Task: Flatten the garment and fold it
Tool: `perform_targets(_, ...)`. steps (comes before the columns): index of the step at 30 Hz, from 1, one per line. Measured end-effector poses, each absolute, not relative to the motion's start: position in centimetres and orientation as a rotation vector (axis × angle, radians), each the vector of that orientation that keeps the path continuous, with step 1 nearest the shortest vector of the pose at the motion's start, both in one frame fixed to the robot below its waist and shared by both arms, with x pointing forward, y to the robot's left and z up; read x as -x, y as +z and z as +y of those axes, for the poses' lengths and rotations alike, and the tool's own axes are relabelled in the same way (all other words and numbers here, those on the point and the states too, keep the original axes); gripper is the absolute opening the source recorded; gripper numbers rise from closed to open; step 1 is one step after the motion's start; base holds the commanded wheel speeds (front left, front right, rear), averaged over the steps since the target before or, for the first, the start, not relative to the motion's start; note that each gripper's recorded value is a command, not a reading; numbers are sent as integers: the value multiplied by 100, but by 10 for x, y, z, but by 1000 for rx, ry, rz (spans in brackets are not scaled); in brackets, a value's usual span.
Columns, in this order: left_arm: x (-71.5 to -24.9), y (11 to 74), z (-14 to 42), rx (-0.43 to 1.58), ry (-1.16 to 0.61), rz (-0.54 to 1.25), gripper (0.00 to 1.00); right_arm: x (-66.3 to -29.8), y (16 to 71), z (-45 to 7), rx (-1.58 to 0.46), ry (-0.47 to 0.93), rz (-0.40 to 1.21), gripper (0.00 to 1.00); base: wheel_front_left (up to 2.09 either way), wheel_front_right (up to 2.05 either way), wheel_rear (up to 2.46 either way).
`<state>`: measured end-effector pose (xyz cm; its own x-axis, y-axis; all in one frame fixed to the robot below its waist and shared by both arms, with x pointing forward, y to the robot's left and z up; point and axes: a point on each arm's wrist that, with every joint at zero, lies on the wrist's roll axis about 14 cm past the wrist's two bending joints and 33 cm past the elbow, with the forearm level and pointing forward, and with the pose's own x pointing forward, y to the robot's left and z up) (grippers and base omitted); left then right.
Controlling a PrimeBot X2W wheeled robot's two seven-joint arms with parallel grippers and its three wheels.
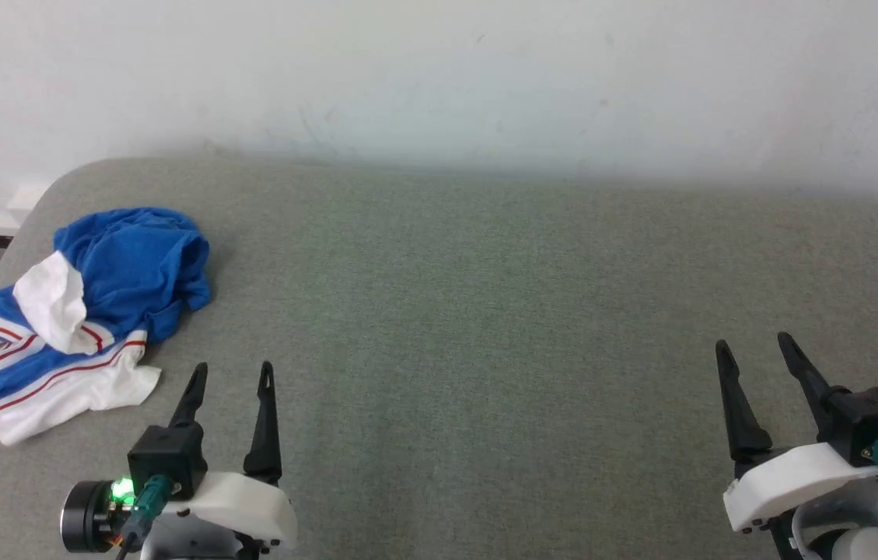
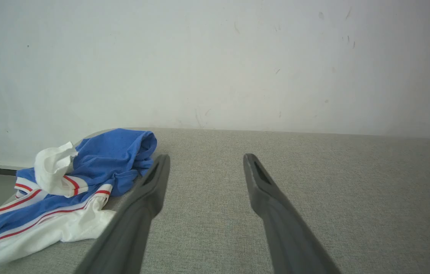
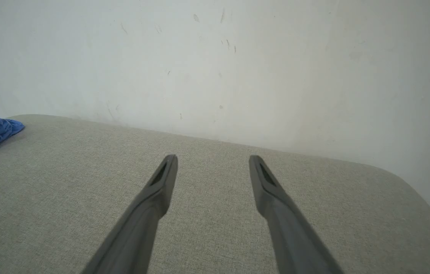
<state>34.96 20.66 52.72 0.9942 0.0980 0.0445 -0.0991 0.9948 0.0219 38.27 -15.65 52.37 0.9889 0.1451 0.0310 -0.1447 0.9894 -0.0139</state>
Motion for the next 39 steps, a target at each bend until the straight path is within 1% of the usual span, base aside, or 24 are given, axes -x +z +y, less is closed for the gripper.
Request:
perform_targets(18, -320, 526, 240, -11, 229, -59, 100, -398, 518, -117, 0, 258, -36, 100, 0, 0, 0)
perform_targets(39, -275, 524, 280, 13, 413, -80, 100, -411, 514, -46, -16, 453, -30, 100, 0, 0, 0)
